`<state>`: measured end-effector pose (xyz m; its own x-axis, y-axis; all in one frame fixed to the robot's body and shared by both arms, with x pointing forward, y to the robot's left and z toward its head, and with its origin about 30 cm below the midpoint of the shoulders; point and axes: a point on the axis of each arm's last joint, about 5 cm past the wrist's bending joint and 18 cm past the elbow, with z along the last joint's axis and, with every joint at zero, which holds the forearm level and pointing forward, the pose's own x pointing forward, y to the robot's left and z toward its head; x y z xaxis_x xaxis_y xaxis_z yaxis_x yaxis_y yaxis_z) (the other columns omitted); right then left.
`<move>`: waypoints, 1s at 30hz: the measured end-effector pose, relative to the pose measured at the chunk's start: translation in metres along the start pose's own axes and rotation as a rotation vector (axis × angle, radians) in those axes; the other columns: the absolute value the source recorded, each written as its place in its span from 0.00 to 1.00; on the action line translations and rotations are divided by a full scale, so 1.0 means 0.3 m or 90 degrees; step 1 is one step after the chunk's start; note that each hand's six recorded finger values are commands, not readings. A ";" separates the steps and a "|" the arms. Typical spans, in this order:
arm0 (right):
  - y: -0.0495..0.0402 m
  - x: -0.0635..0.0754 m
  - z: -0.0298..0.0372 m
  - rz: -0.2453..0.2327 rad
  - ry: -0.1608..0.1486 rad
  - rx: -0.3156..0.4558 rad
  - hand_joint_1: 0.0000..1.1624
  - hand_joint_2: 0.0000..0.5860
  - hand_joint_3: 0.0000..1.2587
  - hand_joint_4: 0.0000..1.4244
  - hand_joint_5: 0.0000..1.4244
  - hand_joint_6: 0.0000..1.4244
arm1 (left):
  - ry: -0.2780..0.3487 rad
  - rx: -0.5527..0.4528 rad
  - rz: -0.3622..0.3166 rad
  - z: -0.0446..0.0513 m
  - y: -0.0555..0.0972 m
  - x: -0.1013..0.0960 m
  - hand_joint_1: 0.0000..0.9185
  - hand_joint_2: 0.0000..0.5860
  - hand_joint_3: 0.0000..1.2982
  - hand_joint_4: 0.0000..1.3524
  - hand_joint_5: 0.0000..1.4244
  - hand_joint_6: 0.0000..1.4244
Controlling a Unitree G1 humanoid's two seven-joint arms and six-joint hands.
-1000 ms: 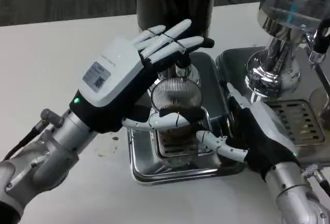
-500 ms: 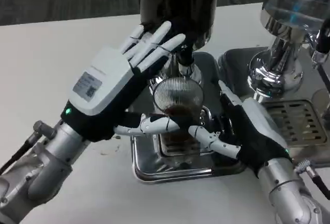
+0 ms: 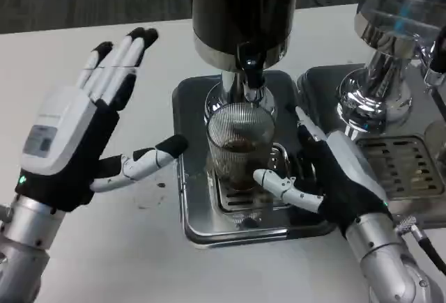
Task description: Grasp the cup under the faucet to collect the drink, then remove the cup.
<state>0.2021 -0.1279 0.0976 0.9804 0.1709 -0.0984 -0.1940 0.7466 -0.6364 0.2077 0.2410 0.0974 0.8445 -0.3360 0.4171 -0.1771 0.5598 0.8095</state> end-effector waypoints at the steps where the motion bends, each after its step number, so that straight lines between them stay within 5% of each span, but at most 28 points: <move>1: 0.002 0.002 -0.001 0.001 -0.001 0.000 0.40 0.35 0.00 0.00 0.00 0.00 | 0.014 0.000 -0.001 -0.003 -0.001 -0.016 0.08 0.21 0.03 0.00 0.04 0.00; 5: 0.011 0.004 -0.003 -0.003 0.000 0.002 0.42 0.36 0.00 0.00 0.00 0.00 | 0.066 -0.009 0.005 -0.013 -0.002 -0.072 0.08 0.23 0.03 0.00 0.05 0.00; 17: 0.016 0.003 0.004 -0.015 -0.016 0.012 0.43 0.36 0.00 0.00 0.00 0.00 | 0.139 -0.021 -0.006 -0.022 -0.014 -0.132 0.06 0.26 0.07 0.00 0.07 0.00; 22: 0.026 0.004 0.004 -0.024 -0.019 0.019 0.44 0.35 0.00 0.00 0.00 0.00 | 0.202 -0.029 -0.046 -0.036 -0.033 -0.185 0.06 0.26 0.09 0.00 0.08 0.00; 30: 0.042 0.006 0.000 -0.028 -0.031 0.032 0.47 0.34 0.00 0.00 0.00 0.05 | 0.216 -0.040 -0.059 -0.037 -0.033 -0.194 0.04 0.29 0.15 0.00 0.09 0.00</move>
<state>0.2014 -0.1182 0.0894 0.9853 0.1673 -0.0338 -0.1538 0.7852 -0.5999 0.1659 0.2634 0.0604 0.9772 -0.1227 0.1734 -0.0691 0.5884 0.8056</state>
